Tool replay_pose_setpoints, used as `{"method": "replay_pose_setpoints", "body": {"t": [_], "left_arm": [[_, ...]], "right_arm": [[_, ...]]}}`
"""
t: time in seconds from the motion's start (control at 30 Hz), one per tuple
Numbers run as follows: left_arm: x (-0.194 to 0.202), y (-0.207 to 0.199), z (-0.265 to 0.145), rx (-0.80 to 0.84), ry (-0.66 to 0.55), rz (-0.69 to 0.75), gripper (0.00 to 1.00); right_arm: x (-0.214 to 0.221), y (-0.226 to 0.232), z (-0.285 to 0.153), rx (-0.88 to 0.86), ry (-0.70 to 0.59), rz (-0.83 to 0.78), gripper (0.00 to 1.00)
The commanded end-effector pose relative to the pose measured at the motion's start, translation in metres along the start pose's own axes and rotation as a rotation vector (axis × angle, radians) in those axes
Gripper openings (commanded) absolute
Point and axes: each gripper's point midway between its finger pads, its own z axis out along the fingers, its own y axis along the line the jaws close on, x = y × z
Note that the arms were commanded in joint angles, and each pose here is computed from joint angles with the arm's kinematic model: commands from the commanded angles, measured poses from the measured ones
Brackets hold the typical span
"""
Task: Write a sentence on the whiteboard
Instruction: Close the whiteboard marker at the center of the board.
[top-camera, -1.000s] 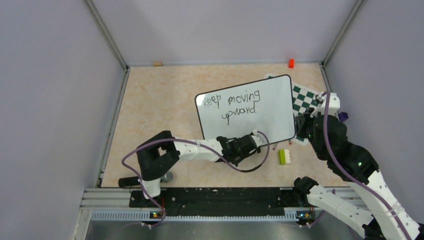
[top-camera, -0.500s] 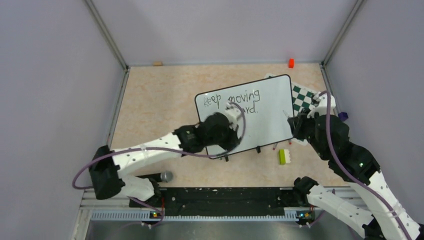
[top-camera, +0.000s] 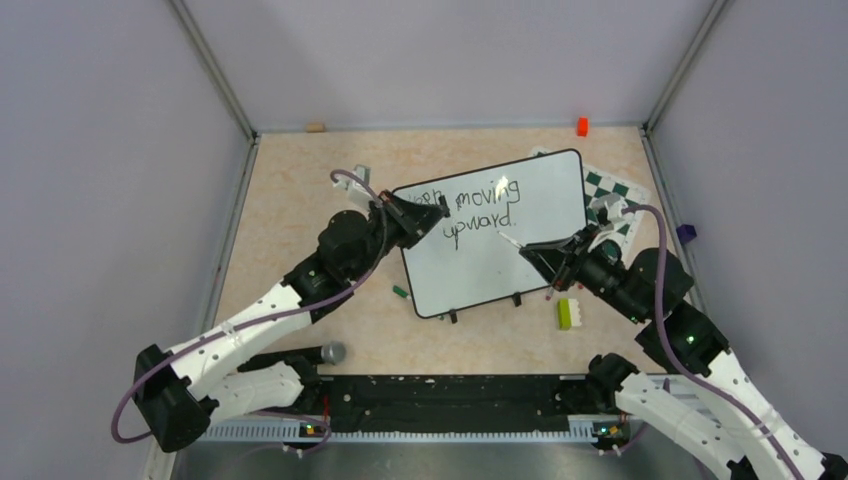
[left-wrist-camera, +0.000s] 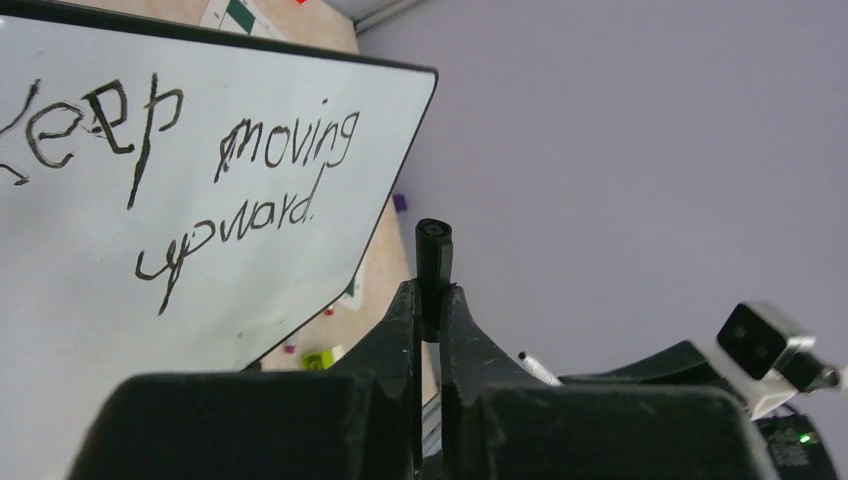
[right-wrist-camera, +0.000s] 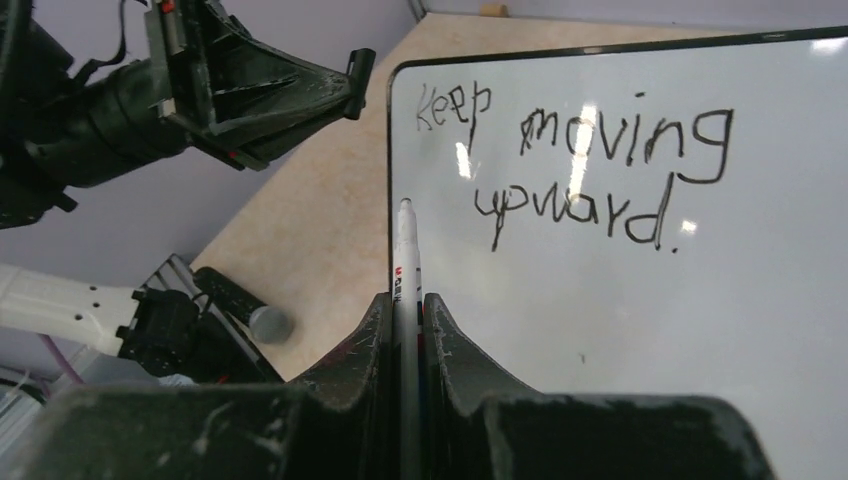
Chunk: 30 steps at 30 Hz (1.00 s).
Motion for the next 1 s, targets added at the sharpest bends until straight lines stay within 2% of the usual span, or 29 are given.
{"method": "replay_pose_setpoints", "body": {"t": [0.0, 0.27, 0.6, 0.97], "left_arm": [[-0.046, -0.026, -0.005, 0.111, -0.218, -0.284, 0.00], [-0.061, -0.025, -0.004, 0.198, -0.304, -0.516, 0.00], [-0.061, -0.041, 0.000, 0.252, -0.273, -0.517, 0.00], [-0.057, -0.035, 0.000, 0.250, -0.265, -0.537, 0.00]], "right_arm": [[-0.031, 0.030, 0.010, -0.165, -0.141, 0.011, 0.00], [-0.039, 0.039, 0.027, -0.220, -0.215, 0.005, 0.00], [-0.042, 0.052, 0.060, -0.225, -0.213, 0.012, 0.00], [-0.048, 0.060, 0.079, -0.221, -0.230, 0.009, 0.00]]}}
